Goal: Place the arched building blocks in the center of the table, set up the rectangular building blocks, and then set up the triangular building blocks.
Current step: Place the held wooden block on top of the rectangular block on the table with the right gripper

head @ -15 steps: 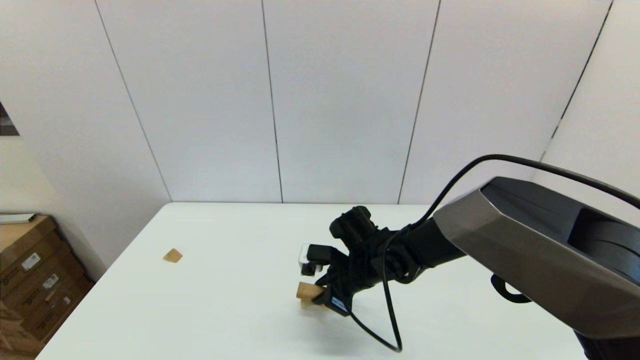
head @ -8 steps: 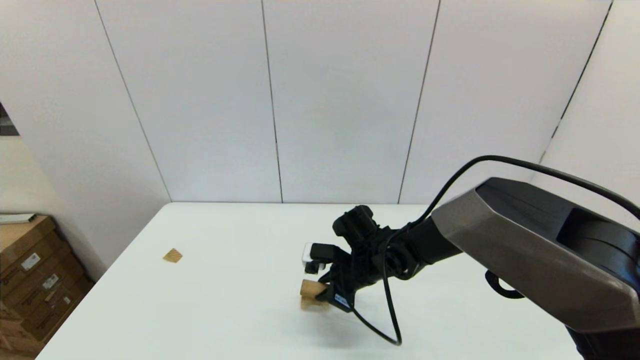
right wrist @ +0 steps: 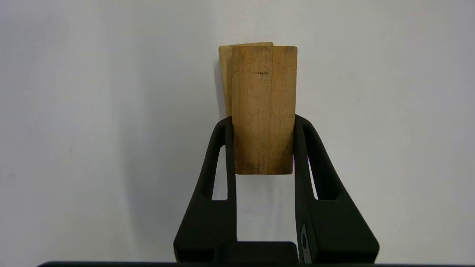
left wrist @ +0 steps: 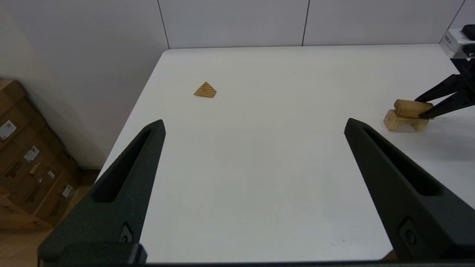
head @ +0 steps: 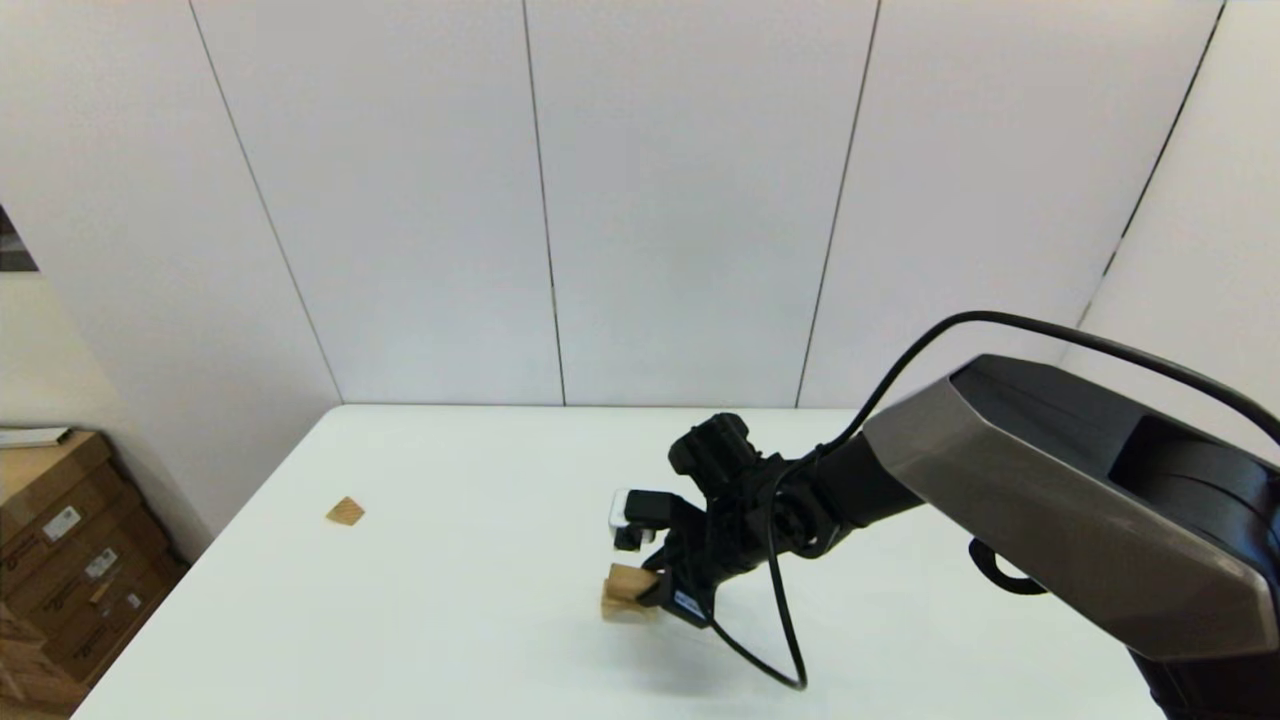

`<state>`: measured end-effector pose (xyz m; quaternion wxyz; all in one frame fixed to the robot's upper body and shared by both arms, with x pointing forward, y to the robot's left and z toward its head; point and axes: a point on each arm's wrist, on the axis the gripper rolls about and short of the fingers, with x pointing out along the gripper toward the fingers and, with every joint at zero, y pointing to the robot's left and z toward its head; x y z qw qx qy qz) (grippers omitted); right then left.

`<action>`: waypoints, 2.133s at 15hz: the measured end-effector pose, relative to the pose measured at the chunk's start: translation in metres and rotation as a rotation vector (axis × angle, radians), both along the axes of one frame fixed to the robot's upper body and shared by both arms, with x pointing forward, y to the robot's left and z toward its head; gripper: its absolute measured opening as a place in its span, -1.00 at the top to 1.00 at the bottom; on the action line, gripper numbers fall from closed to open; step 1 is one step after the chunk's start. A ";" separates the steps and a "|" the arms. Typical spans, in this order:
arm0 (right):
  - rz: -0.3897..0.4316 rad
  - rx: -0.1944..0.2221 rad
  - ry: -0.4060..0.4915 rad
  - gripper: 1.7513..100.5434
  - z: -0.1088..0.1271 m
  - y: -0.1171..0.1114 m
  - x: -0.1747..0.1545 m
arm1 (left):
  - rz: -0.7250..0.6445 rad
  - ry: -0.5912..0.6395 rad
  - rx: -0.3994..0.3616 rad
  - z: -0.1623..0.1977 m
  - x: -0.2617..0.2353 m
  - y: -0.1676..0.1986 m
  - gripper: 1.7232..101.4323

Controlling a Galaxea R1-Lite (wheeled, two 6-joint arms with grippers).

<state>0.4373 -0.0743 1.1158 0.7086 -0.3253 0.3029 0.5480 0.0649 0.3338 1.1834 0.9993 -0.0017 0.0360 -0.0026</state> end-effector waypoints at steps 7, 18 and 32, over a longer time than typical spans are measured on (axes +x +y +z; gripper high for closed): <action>0.008 0.001 -0.001 0.54 0.000 0.002 -0.002 | 0.000 0.000 0.000 0.000 0.000 0.000 -0.93; 0.013 0.003 -0.005 0.54 -0.002 0.006 -0.003 | 0.000 0.000 0.000 0.000 0.000 0.000 -0.93; 0.012 0.004 -0.004 0.54 -0.001 0.006 -0.003 | 0.000 0.000 0.000 0.000 0.000 0.000 -0.93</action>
